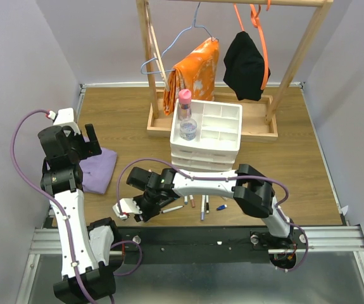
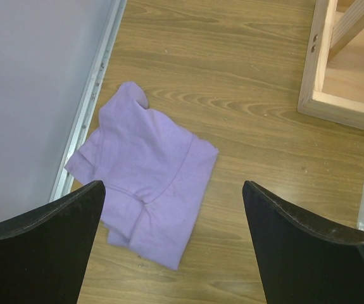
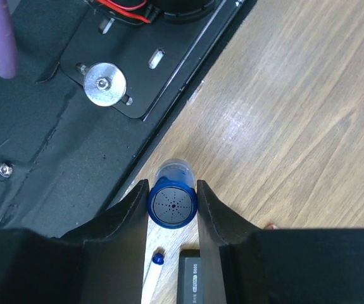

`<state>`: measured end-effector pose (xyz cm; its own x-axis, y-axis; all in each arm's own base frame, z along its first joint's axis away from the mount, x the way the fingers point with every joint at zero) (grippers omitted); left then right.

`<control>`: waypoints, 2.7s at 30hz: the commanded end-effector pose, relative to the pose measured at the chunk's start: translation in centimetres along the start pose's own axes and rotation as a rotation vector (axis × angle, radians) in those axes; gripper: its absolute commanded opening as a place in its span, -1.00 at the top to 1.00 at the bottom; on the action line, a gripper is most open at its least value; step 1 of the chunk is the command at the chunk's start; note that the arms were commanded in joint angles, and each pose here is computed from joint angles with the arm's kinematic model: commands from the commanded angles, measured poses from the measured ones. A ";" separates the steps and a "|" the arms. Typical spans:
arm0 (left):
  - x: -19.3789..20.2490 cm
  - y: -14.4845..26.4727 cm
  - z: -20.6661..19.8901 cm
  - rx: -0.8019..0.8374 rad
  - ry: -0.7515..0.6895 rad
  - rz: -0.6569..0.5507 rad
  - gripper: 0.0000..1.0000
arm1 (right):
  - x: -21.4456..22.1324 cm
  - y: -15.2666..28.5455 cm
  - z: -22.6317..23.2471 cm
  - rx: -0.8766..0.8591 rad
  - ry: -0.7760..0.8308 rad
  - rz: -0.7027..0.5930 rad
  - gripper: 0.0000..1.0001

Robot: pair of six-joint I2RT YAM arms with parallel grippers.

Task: Sort the stationery into containers
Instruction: Pick up the stationery from the corner of the board, then close the stationery at the center of the board.

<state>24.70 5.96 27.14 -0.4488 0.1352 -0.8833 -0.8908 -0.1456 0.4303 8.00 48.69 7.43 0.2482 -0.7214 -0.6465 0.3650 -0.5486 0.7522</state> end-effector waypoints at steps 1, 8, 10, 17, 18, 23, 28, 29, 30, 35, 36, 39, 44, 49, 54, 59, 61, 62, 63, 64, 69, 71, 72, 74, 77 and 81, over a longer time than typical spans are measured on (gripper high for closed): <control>-0.2 0.2 -0.3 0.028 0.007 -0.006 -0.97 | -0.4 1.8 -0.1 0.062 -0.007 0.016 0.50; -1.2 -0.3 -1.0 0.101 -0.008 -0.012 -0.97 | -0.4 11.3 1.1 0.203 -0.084 0.024 0.89; -1.6 -0.4 -1.4 0.131 -0.015 -0.020 -0.97 | 0.9 14.3 2.4 0.246 -0.123 0.041 0.89; -2.9 -0.4 -3.3 0.290 -0.050 -0.062 -0.96 | 8.4 23.6 4.5 0.433 -0.247 0.068 0.97; -3.1 -0.2 -3.8 0.318 -0.055 -0.073 -0.96 | 9.2 24.2 4.8 0.449 -0.235 0.079 0.99; -3.7 0.7 -4.3 0.367 -0.119 -0.114 -0.96 | 13.0 26.8 7.4 0.527 -0.289 0.052 0.99; -3.2 1.7 -5.0 0.416 -0.197 -0.134 -0.97 | 16.6 27.1 10.6 0.526 -0.297 0.071 0.99; -3.2 1.7 -5.1 0.422 -0.214 -0.132 -0.97 | 17.2 27.2 11.1 0.525 -0.298 0.075 0.99; -2.9 1.6 -5.1 0.427 -0.217 -0.121 -0.97 | 18.2 26.9 12.3 0.507 -0.294 0.090 0.99; -3.0 1.7 -5.2 0.432 -0.195 -0.109 -0.97 | 21.1 25.8 14.7 0.476 -0.297 0.133 0.99; -3.1 1.8 -5.3 0.438 -0.179 -0.111 -0.97 | 21.3 25.7 15.0 0.474 -0.311 0.133 0.99; -2.7 1.9 -5.9 0.468 -0.168 -0.103 -0.97 | 22.1 25.3 16.0 0.441 -0.324 0.149 0.99; -2.1 2.1 -6.3 0.488 -0.161 -0.090 -0.97 | 23.2 25.3 15.3 0.481 -0.339 0.195 0.99; -2.3 2.4 -6.5 0.497 -0.161 -0.102 -0.97 | 24.3 24.9 15.0 0.454 -0.346 0.255 0.99; -2.5 2.5 -6.6 0.493 -0.149 -0.115 -0.97 | 25.2 24.3 14.8 0.416 -0.337 0.298 0.99; -2.3 2.6 -6.8 0.496 -0.143 -0.119 -0.97 | 25.6 23.9 14.4 0.404 -0.344 0.324 0.99; -2.1 2.6 -6.8 0.497 -0.140 -0.118 -0.97 | 25.6 24.0 13.8 0.419 -0.340 0.325 0.99; -2.0 2.5 -6.9 0.499 -0.137 -0.117 -0.97 | 25.5 23.9 13.6 0.417 -0.343 0.328 0.99; -1.9 2.5 -6.9 0.501 -0.134 -0.117 -0.97 | 25.5 23.9 13.4 0.418 -0.340 0.327 0.99; -1.8 2.4 -7.0 0.502 -0.129 -0.114 -0.97 | 25.6 23.8 13.3 0.414 -0.341 0.332 0.99; -1.6 2.3 -7.1 0.505 -0.111 -0.114 -0.97 | 25.7 23.4 12.4 0.390 -0.344 0.337 0.99; -1.6 2.3 -7.1 0.505 -0.112 -0.113 -0.97 | 25.8 23.3 12.3 0.381 -0.345 0.338 0.99; -1.5 2.3 -7.1 0.505 -0.119 -0.114 -0.97 | 25.9 23.3 12.3 0.376 -0.339 0.343 0.99; -1.5 2.3 -7.0 0.499 -0.121 -0.113 -0.97 | 26.1 23.2 12.3 0.366 -0.339 0.348 0.99; -1.3 2.2 -7.0 0.498 -0.124 -0.110 -0.97 | 26.2 23.1 12.4 0.348 -0.331 0.349 0.99; -1.2 2.0 -7.1 0.499 -0.118 -0.108 -0.97 | 26.1 23.1 12.7 0.327 -0.334 0.351 0.99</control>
<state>23.98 -1.00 27.64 -0.3547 0.2411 -0.9033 -0.8432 0.3349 0.4205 11.64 11.60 9.33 -0.0346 -0.9520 -0.3043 -0.0211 -0.3037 0.9525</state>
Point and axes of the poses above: each gripper's point midway between its finger pads, its own y axis back along the fingers, its own z axis along the line the jaws close on, x = y × z, the point moved 2 cm from there along y, back along the fingers, and after that the axes turned 15 degrees about -y, right-handed, at the moved point
